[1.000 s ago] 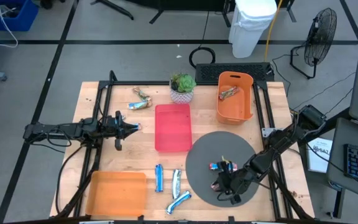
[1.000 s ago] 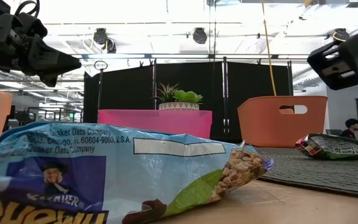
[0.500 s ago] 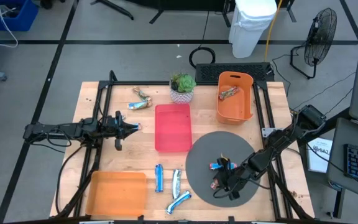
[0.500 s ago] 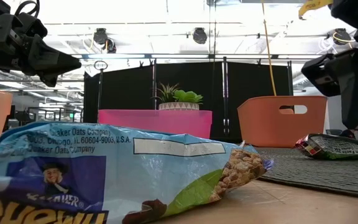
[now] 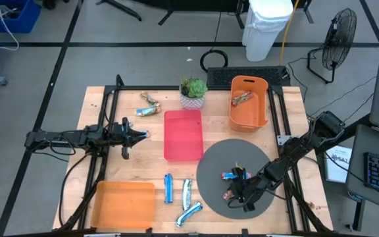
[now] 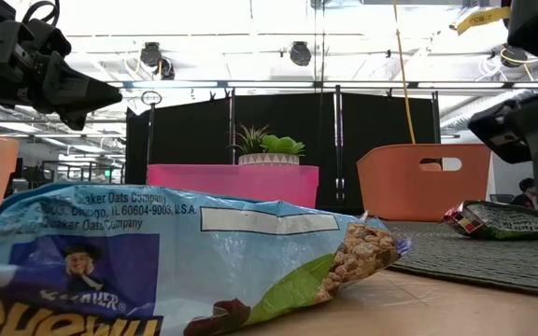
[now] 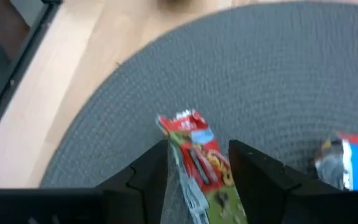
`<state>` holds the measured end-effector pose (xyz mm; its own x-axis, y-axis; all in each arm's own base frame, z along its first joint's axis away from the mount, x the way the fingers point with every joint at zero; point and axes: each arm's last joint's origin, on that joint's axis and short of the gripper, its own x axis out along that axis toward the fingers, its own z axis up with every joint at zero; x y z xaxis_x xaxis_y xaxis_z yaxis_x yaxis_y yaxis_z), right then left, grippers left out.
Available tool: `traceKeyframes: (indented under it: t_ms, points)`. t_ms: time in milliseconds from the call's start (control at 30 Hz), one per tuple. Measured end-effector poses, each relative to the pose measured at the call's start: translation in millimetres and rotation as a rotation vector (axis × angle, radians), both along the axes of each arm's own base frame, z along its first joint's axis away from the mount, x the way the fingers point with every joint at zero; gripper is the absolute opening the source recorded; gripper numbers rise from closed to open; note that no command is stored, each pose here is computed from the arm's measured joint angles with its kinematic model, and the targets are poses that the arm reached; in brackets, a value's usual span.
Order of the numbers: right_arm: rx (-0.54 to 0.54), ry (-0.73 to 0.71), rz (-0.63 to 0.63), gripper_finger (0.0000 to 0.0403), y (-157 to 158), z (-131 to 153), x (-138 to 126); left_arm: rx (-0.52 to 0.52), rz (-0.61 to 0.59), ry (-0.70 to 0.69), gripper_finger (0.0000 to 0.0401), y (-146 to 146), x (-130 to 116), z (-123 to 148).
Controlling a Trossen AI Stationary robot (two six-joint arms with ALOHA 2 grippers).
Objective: Pick and place Granola Bars by type
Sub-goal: Put the green/red granola bar into the top right orange bin
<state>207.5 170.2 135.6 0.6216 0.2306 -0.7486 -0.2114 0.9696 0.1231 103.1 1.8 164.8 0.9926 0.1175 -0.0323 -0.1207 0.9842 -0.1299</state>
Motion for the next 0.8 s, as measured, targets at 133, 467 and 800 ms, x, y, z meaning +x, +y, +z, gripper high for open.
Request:
traceKeyframes:
  t_ms: [133,467,800]
  points:
    - [0.014,0.015,-0.021,0.0159,-2.2,-5.2,-4.0,0.0,0.0,0.0,0.0072,0.0,0.0,0.0]
    - [0.016,0.005,-0.018,0.0145,-2.8,-6.3,-4.4,0.0,0.0,0.0,0.0072,0.0,0.0,0.0]
    - [-0.008,0.032,-0.018,0.0088,-4.6,-8.5,-6.5,0.0,0.0,0.0,0.0072,0.0,0.0,0.0]
